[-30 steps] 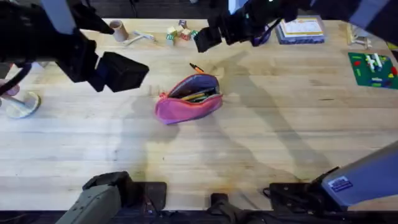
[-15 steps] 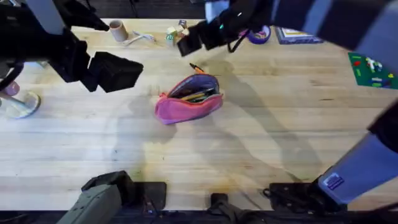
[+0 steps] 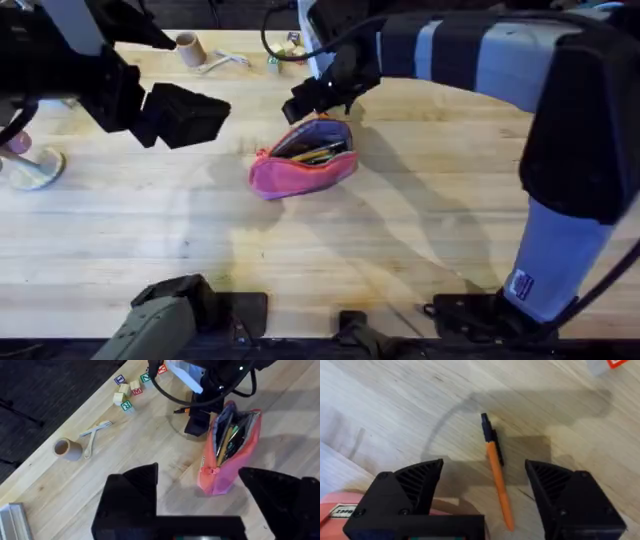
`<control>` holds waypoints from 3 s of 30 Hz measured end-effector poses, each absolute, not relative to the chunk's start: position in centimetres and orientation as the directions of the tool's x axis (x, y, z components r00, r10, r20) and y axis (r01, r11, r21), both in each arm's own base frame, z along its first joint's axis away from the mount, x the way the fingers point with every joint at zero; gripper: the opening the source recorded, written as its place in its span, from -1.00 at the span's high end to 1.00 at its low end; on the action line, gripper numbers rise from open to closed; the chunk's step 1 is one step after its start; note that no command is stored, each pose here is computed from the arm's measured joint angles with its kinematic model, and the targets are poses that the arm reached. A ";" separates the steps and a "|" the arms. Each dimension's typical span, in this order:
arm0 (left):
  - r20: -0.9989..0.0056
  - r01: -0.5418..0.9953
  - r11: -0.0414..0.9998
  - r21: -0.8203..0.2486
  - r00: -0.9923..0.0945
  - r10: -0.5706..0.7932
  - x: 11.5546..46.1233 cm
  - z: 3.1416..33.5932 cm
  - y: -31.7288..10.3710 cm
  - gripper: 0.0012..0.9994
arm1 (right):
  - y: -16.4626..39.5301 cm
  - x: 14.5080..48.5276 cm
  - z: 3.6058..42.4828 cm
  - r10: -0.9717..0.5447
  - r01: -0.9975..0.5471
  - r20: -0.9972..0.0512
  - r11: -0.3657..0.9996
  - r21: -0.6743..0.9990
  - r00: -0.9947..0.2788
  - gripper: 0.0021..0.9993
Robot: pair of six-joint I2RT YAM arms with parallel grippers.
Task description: Unzip the bag, pick up the pens from the table one at a time and place them inside, then zip the bag closed.
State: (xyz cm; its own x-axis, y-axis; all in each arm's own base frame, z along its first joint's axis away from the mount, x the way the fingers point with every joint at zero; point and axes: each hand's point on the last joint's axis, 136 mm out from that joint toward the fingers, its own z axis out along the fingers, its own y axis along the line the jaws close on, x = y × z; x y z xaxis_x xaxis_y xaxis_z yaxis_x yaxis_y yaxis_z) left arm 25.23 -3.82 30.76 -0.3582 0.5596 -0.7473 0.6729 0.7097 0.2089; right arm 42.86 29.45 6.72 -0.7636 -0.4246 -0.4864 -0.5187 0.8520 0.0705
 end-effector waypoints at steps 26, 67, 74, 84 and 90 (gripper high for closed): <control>-0.746 0.675 0.706 0.214 -0.354 0.564 25.2 30.8 -3.8 -1.00 | 28.7 43.0 4.5 -0.425 -0.495 -0.442 0.867 0.051 -0.790 0.92; -0.719 0.653 0.719 0.236 -0.380 0.582 25.4 30.4 -3.0 -1.00 | 25.5 36.7 25.5 -0.861 -0.894 -0.496 0.303 -0.331 -0.108 0.94; -0.717 0.656 0.718 0.233 -0.383 0.583 25.3 30.3 -3.0 -1.00 | 25.2 34.6 26.1 -0.884 -0.912 -0.464 0.145 -0.385 0.056 0.94; -0.666 0.784 0.599 0.164 -0.360 0.653 25.7 27.0 -3.5 -1.00 | 25.7 29.2 19.2 -0.900 -0.923 -0.340 -0.144 -0.358 0.272 0.94; -0.668 0.828 0.540 0.150 -0.318 0.673 25.3 26.1 -3.1 -1.00 | 26.4 28.8 18.7 -0.887 -0.909 -0.328 -0.200 -0.365 0.327 0.94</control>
